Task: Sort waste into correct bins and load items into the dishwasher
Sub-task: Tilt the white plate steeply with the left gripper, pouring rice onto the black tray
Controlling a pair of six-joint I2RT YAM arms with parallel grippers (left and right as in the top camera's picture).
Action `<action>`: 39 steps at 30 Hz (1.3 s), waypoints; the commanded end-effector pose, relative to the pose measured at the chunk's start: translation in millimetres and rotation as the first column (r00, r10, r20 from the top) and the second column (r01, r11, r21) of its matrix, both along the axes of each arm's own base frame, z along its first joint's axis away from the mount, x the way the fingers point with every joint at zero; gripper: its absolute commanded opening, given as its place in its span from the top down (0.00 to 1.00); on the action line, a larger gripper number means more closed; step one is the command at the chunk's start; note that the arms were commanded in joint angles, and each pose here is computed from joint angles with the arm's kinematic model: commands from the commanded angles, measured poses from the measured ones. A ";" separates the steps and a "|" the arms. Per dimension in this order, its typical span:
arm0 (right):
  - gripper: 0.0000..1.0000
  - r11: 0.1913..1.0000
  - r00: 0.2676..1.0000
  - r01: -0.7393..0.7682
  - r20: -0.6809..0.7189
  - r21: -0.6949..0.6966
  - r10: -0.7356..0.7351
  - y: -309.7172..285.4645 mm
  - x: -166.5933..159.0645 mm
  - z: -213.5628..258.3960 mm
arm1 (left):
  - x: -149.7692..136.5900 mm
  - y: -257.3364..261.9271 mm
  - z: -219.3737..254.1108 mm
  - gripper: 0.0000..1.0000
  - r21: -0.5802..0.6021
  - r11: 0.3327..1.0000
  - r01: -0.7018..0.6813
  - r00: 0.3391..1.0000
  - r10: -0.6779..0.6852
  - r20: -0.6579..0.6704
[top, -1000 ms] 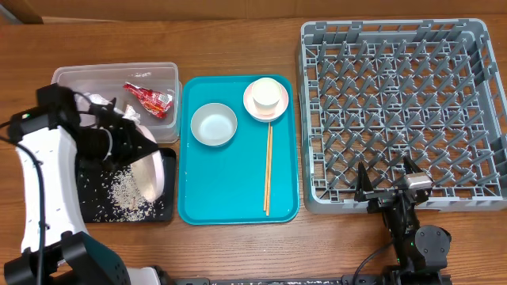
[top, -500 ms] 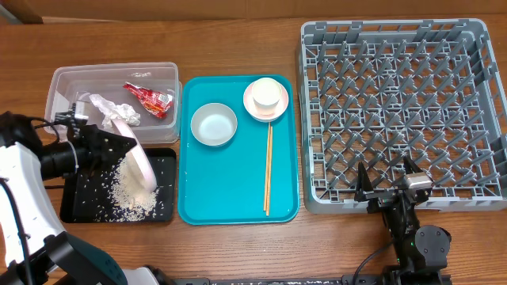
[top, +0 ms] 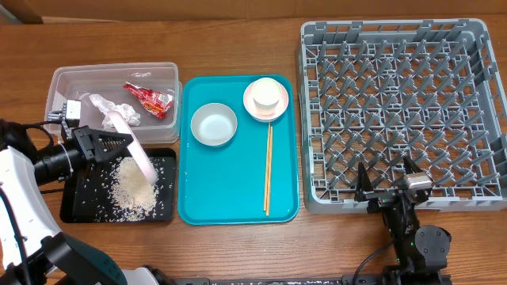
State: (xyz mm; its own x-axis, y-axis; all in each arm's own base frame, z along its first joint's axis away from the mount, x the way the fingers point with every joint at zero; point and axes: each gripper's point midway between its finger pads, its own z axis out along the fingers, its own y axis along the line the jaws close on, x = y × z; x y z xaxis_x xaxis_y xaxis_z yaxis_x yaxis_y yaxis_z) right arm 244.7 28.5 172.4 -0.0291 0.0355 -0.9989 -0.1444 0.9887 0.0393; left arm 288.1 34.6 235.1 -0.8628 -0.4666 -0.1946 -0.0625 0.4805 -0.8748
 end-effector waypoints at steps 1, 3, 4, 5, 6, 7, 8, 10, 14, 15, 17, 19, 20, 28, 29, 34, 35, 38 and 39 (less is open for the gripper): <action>0.00 1.000 1.000 0.001 0.005 0.003 -0.001 -0.4 0.0 -1.4 | -0.8 -1.4 13.0 0.96 0.005 1.000 0.003 0.997 -0.003 0.081; 0.01 1.000 1.000 0.001 0.005 0.003 -0.001 -0.4 0.0 -1.4 | -1.1 -2.8 15.2 0.96 0.001 1.000 0.011 0.995 -0.011 0.099; 0.00 1.000 1.000 0.001 0.005 0.003 -0.001 -0.4 0.0 -1.4 | -1.1 -2.9 15.2 0.96 0.002 1.000 0.012 0.995 -0.012 0.100; 0.00 1.000 1.000 0.001 0.005 0.003 -0.001 -0.4 0.0 -1.4 | -1.3 -3.0 15.3 0.96 0.002 1.000 0.012 0.995 -0.012 0.099; 0.00 1.000 1.000 0.001 0.005 0.003 -0.001 -0.4 0.0 -1.4 | -1.5 -3.5 15.9 0.96 -0.002 1.000 0.013 0.995 -0.012 0.101; 0.00 1.000 1.000 0.001 0.005 0.003 -0.001 -0.4 0.0 -1.4 | -1.6 -4.1 17.1 0.96 -0.004 1.000 0.016 0.994 -0.015 0.110; 0.01 1.000 1.000 0.001 0.005 0.003 -0.001 -0.4 0.0 -1.4 | -1.8 -4.2 17.0 0.96 -0.005 1.000 0.016 0.994 -0.015 0.109; 0.00 1.000 1.000 0.001 0.005 0.003 -0.001 -0.4 0.0 -1.3 | -2.5 -4.8 17.4 0.96 -0.010 1.000 0.016 0.995 -0.014 0.103; 0.00 1.000 1.000 0.001 0.005 0.003 -0.001 -0.4 0.0 -1.3 | -4.6 -6.6 17.8 0.96 -0.011 1.000 0.024 0.994 -0.023 0.104; 0.00 1.000 1.000 0.001 0.005 0.003 -0.001 -0.4 0.0 -1.4 | -5.3 -7.5 18.8 0.96 -0.019 1.000 0.024 0.995 -0.022 0.102; 0.00 1.000 1.000 0.001 0.005 0.003 -0.001 -0.4 0.0 -1.4 | -6.1 -8.9 20.9 0.96 -0.016 0.999 0.035 0.992 -0.033 0.125; 0.00 1.000 1.000 0.001 0.005 0.003 -0.001 -0.4 0.0 -1.4 | -5.4 -8.6 21.1 0.96 -0.008 0.999 0.039 0.990 -0.037 0.139; 0.00 1.000 1.000 0.001 0.005 0.003 -0.001 -0.4 0.0 -1.4 | -4.9 -9.0 22.6 0.95 -0.016 0.999 0.037 0.989 -0.034 0.144; 0.00 1.000 1.000 0.001 0.005 0.003 -0.001 -0.4 0.0 -1.4 | -4.4 -8.7 22.5 0.96 -0.010 0.999 0.040 0.988 -0.038 0.152; 0.01 1.000 1.000 0.001 0.005 0.003 -0.001 -0.4 0.0 -1.4 | -4.2 -8.4 22.2 0.96 -0.007 0.999 0.040 0.988 -0.038 0.153; 0.00 1.000 1.000 0.001 0.005 0.003 -0.001 -0.4 0.0 -1.4 | -4.6 -9.0 22.8 0.95 -0.015 0.999 0.038 0.988 -0.035 0.148; 0.00 1.000 1.000 0.001 0.005 0.003 -0.001 -0.4 0.0 -1.4 | -4.1 -8.7 22.8 0.96 -0.013 0.999 0.038 0.988 -0.035 0.151; 0.00 1.000 1.000 0.002 0.005 0.003 -0.002 -0.5 0.0 -1.4 | -4.3 -8.8 22.8 0.96 -0.014 0.999 0.038 0.988 -0.035 0.150; 0.00 1.000 1.000 0.001 0.005 0.003 -0.001 -0.4 0.0 -1.4 | -4.5 -9.0 22.9 0.96 -0.016 0.999 0.038 0.988 -0.035 0.149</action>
State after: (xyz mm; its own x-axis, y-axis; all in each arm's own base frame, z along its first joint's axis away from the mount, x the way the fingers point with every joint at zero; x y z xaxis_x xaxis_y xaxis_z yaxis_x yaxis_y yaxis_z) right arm 244.7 28.5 172.3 -0.0294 0.0351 -0.9990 -0.1444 0.9888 0.0390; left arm 284.5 25.5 247.6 -0.8624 -0.4383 -0.2532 0.0307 0.4542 -0.8904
